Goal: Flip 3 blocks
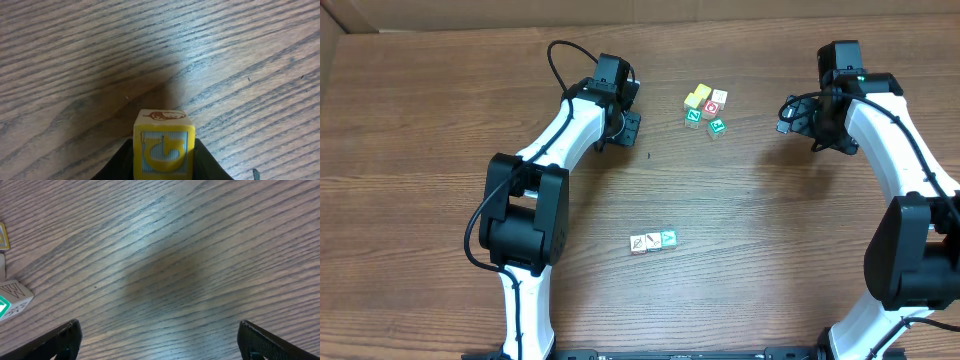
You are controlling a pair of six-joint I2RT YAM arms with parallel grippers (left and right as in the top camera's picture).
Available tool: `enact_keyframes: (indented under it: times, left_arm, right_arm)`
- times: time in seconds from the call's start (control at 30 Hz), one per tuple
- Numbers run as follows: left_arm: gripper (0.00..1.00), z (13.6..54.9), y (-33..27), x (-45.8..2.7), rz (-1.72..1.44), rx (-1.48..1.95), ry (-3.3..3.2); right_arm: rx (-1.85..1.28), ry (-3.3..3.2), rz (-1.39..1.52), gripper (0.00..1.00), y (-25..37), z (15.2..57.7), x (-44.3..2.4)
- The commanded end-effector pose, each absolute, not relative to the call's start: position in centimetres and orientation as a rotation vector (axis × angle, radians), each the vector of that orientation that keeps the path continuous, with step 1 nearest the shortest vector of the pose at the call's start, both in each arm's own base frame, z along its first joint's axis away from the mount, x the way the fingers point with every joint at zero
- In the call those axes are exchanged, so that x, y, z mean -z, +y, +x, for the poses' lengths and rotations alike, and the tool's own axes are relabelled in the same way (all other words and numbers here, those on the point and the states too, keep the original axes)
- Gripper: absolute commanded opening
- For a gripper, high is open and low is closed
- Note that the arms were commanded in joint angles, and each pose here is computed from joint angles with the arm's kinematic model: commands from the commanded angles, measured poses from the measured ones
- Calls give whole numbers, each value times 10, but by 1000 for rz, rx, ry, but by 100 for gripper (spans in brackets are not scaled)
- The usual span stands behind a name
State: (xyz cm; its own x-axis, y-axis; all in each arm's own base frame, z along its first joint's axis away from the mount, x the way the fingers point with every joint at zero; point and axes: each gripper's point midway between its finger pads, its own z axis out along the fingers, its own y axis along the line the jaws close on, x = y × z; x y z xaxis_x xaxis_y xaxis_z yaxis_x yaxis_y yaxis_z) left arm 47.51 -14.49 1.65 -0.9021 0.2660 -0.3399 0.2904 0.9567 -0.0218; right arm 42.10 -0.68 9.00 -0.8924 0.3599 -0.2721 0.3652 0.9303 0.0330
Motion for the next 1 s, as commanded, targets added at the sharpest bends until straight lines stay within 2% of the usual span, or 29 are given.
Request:
enact_keyframes:
  times: [0.0, 0.37, 0.77, 0.97]
  left_arm:
    - [23, 472, -148, -21, 376, 116, 2781]
    - [22, 465, -146, -66, 311, 135, 2748]
    - [19, 431, -132, -57, 270, 79, 2901]
    - [21, 434, -133, -58, 251, 86, 2888]
  right_arm:
    - [29, 2763, 526, 100, -9, 426, -109]
    - [29, 2763, 526, 100, -9, 426, -109]
    - [29, 2763, 526, 100, -9, 426, -109]
    - [28, 2763, 526, 100, -9, 426, -109]
